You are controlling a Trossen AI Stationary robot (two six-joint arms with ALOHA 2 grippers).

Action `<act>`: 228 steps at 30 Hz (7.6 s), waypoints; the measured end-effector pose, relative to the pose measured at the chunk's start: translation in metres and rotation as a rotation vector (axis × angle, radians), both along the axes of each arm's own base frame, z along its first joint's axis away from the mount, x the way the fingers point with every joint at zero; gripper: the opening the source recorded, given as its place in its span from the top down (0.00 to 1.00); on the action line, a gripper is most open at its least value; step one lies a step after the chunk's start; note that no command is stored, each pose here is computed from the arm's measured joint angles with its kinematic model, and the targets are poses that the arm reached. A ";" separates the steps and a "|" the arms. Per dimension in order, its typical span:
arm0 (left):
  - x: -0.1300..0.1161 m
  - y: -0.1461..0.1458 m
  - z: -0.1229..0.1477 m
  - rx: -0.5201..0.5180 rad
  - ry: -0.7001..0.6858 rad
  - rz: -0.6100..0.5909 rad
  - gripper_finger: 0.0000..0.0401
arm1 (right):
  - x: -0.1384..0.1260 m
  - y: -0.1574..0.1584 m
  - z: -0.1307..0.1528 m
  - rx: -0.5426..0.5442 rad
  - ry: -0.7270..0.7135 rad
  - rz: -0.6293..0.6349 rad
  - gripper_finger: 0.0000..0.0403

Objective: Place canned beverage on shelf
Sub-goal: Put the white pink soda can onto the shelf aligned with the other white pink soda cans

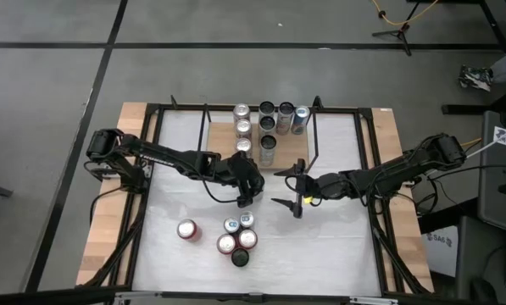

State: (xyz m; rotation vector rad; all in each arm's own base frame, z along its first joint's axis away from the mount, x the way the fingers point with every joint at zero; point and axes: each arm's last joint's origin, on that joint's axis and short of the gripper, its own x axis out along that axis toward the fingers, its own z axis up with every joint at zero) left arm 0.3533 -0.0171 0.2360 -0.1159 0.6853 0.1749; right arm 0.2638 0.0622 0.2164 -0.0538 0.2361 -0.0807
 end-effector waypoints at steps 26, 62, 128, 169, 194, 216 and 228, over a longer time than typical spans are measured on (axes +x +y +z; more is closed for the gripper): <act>-0.023 0.007 0.048 0.001 -0.144 0.012 0.30 | 0.020 0.007 0.056 -0.028 0.142 0.041 0.04; -0.123 0.011 0.119 0.067 -0.166 -0.013 0.30 | 0.112 -0.036 0.079 0.237 0.570 0.108 0.04; -0.124 0.011 0.118 0.069 -0.154 -0.014 0.30 | 0.152 -0.052 0.058 0.201 0.927 0.084 0.04; -0.125 0.012 0.117 0.073 -0.137 -0.010 0.30 | 0.155 -0.052 0.049 0.200 0.951 0.079 0.18; -0.124 0.012 0.117 0.072 -0.142 -0.009 0.30 | 0.145 -0.050 0.098 0.228 0.979 0.101 0.38; -0.125 0.012 0.117 0.071 -0.139 -0.010 0.30 | 0.108 -0.030 0.158 0.149 1.012 0.142 0.38; -0.124 0.012 0.117 0.072 -0.141 -0.008 0.30 | 0.075 -0.036 0.184 0.071 1.015 0.054 0.37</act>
